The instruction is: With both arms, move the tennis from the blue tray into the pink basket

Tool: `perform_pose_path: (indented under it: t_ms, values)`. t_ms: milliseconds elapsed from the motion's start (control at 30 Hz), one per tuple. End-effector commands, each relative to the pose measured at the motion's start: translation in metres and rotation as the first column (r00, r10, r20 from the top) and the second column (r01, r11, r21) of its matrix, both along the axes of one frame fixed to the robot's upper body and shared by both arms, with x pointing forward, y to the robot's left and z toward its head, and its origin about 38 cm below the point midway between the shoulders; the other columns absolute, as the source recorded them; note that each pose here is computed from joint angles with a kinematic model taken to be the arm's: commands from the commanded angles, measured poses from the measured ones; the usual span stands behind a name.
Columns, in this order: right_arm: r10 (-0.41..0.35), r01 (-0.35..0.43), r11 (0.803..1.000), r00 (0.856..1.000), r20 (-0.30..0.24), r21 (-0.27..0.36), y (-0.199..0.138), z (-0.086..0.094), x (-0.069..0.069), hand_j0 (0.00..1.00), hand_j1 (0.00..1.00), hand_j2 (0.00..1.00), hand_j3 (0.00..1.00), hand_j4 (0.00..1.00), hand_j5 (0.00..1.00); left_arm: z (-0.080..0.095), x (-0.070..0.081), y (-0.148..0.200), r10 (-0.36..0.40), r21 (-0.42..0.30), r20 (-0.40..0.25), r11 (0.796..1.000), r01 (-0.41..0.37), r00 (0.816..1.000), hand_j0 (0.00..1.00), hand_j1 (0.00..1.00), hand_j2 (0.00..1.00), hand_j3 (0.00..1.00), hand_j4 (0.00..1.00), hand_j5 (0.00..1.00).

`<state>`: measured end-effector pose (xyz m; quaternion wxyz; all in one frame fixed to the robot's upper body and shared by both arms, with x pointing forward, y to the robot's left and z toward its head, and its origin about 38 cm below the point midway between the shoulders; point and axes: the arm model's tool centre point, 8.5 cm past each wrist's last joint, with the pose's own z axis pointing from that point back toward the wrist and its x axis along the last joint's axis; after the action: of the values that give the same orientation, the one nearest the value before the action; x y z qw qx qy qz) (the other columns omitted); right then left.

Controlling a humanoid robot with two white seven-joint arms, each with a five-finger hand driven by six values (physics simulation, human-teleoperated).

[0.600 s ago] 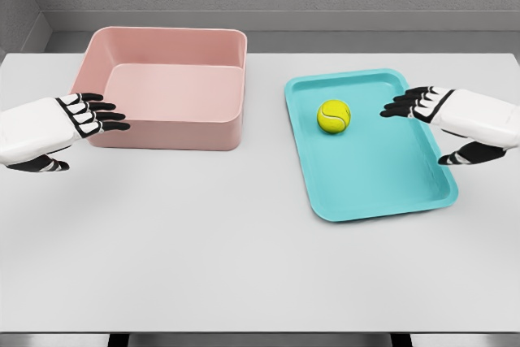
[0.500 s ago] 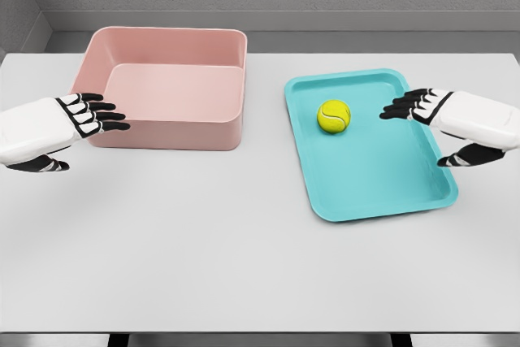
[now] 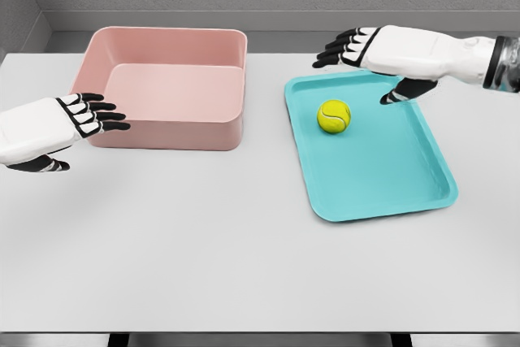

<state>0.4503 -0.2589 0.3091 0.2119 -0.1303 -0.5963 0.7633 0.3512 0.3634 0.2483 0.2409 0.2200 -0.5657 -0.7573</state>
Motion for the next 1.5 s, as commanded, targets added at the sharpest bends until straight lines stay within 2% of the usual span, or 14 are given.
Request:
perform_pose_path:
  t_ms: [0, 100, 167, 233, 433, 633, 667, 833, 900, 1133, 1333, 1467]
  values:
    - [-0.015, 0.013, 1.0, 0.991, -0.131, -0.016, 0.012, -0.049, 0.015, 1.0, 1.0, 1.0, 1.0, 1.0, 1.0, 0.001, 0.0, 0.0, 0.001, -0.005, 0.0, 1.0, -0.001, 1.0, 1.0, 1.0, 1.0, 1.0, 1.0, 1.0]
    - [-0.054, 0.05, 0.998, 0.979, -0.197, -0.028, 0.017, -0.071, 0.035, 1.0, 1.0, 1.0, 1.0, 1.0, 1.0, 0.001, 0.0, 0.0, 0.001, -0.006, -0.002, 1.0, -0.001, 1.0, 1.0, 1.0, 1.0, 1.0, 1.0, 1.0]
    - [-0.093, 0.087, 0.996, 0.966, -0.242, -0.037, 0.013, -0.088, 0.044, 1.0, 1.0, 1.0, 1.0, 1.0, 1.0, 0.001, 0.0, 0.0, 0.001, -0.006, -0.001, 1.0, -0.001, 1.0, 1.0, 1.0, 1.0, 1.0, 1.0, 1.0]
    - [-0.158, 0.153, 0.987, 0.948, -0.275, -0.039, 0.001, -0.097, 0.058, 1.0, 1.0, 1.0, 1.0, 1.0, 1.0, 0.0, 0.0, 0.0, 0.001, -0.005, -0.002, 1.0, -0.001, 1.0, 1.0, 1.0, 1.0, 1.0, 1.0, 1.0]
    - [-0.206, 0.198, 0.978, 0.922, -0.327, -0.059, -0.007, -0.118, 0.065, 1.0, 1.0, 1.0, 1.0, 1.0, 1.0, 0.001, 0.0, 0.001, 0.002, -0.004, -0.002, 1.0, -0.002, 1.0, 1.0, 1.0, 1.0, 1.0, 1.0, 1.0]
    - [-0.199, 0.187, 0.98, 0.923, -0.329, -0.069, 0.002, -0.124, 0.065, 1.0, 1.0, 1.0, 1.0, 1.0, 1.0, 0.001, 0.0, 0.0, 0.002, -0.005, -0.001, 1.0, -0.002, 1.0, 1.0, 1.0, 1.0, 1.0, 1.0, 1.0]
    - [-0.212, 0.199, 0.977, 0.918, -0.335, -0.073, -0.002, -0.126, 0.066, 1.0, 1.0, 1.0, 1.0, 1.0, 1.0, 0.001, 0.0, 0.0, 0.002, -0.005, -0.001, 1.0, -0.002, 1.0, 1.0, 1.0, 1.0, 1.0, 1.0, 1.0]
    - [-0.234, 0.22, 0.972, 0.91, -0.343, -0.079, -0.009, -0.129, 0.069, 1.0, 1.0, 1.0, 1.0, 1.0, 1.0, 0.001, 0.0, 0.0, 0.002, -0.005, -0.001, 1.0, -0.002, 1.0, 1.0, 1.0, 1.0, 1.0, 1.0, 1.0]
    - [-0.235, 0.224, 0.972, 0.902, -0.362, -0.075, -0.002, -0.137, 0.071, 1.0, 1.0, 1.0, 1.0, 1.0, 1.0, 0.001, 0.0, 0.001, 0.003, -0.005, -0.001, 1.0, -0.003, 1.0, 1.0, 1.0, 1.0, 1.0, 1.0, 1.0]
    - [-0.218, 0.208, 0.976, 0.907, -0.361, -0.065, 0.012, -0.135, 0.074, 1.0, 1.0, 1.0, 1.0, 1.0, 1.0, 0.001, 0.0, 0.001, 0.003, -0.002, -0.002, 1.0, -0.003, 1.0, 1.0, 1.0, 1.0, 1.0, 1.0, 1.0]
    - [-0.233, 0.225, 0.972, 0.895, -0.379, -0.068, 0.011, -0.143, 0.076, 1.0, 1.0, 1.0, 1.0, 1.0, 1.0, 0.0, 0.0, 0.001, 0.003, -0.004, -0.002, 1.0, -0.003, 1.0, 1.0, 1.0, 1.0, 1.0, 1.0, 1.0]
    - [-0.23, 0.222, 0.973, 0.895, -0.381, -0.065, 0.013, -0.143, 0.077, 0.99, 0.99, 0.99, 0.99, 0.99, 0.99, 0.001, 0.0, 0.001, 0.004, -0.002, -0.004, 1.0, -0.004, 1.0, 1.0, 1.0, 1.0, 1.0, 1.0, 1.0]
